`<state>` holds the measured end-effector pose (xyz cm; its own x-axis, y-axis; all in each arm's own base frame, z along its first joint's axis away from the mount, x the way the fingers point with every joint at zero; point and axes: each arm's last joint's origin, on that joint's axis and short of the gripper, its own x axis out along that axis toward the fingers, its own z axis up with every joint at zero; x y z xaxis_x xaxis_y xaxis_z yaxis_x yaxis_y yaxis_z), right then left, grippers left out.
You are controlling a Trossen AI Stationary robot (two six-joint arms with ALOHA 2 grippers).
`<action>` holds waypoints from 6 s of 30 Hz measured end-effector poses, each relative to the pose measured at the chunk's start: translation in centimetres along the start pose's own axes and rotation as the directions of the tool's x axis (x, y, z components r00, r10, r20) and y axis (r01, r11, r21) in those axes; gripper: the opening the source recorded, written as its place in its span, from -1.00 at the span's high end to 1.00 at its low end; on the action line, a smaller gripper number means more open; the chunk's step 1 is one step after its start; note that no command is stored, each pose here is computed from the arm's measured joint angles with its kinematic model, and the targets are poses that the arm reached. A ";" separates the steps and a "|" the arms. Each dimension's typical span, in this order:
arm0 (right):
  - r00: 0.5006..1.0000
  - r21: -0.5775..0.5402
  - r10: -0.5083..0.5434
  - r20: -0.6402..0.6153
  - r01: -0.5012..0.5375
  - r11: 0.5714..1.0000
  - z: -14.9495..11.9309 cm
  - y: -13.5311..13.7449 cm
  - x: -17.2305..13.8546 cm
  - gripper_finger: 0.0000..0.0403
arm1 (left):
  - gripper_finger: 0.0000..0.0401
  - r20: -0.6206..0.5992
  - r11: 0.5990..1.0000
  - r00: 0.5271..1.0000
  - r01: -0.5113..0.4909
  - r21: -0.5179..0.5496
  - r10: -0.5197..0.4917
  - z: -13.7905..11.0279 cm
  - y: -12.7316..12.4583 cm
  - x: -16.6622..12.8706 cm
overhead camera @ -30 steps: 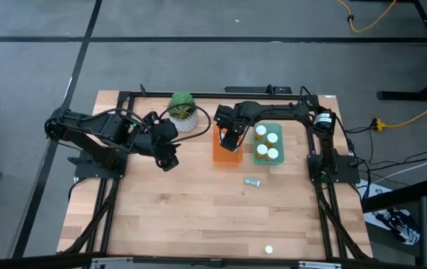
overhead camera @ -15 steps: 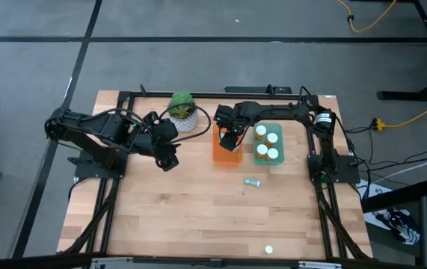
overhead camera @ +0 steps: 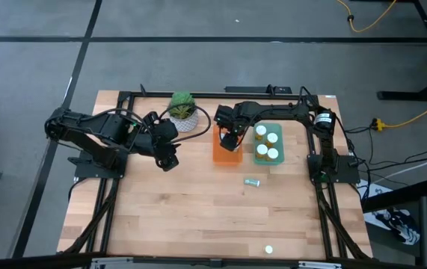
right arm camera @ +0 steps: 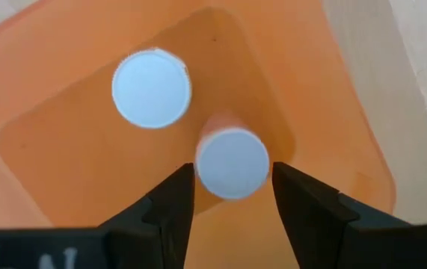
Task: Pick and place medicine bottles into bin by pill shape (circle, oval)
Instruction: Put the small pink bottle into the orange bin, then adjust the small blue bottle
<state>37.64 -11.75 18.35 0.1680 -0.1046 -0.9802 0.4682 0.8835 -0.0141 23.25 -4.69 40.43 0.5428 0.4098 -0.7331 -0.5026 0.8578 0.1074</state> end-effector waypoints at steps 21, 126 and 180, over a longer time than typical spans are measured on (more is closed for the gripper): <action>0.986 0.060 -0.029 -0.163 0.040 0.997 0.2 1.9 -8.7 0.10 | 0.07 0.000 1.000 1.000 -0.001 0.000 0.001 0.0 0.0 0.0; 0.821 -0.294 0.311 0.478 -0.183 0.938 -28.7 9.1 2.3 0.10 | 0.07 0.001 1.000 1.000 0.000 0.008 0.000 0.0 0.0 0.0; 0.817 -0.254 0.270 0.509 -0.157 0.954 -27.7 9.1 2.9 -0.13 | 0.07 0.001 1.000 1.000 0.000 0.031 0.000 0.0 0.0 0.0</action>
<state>18.37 8.61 9.91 0.7052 -0.0797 -0.7046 0.2000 0.9757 0.0898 23.26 -4.68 40.44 0.5437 0.4101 -0.7323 -0.4814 0.8671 0.1281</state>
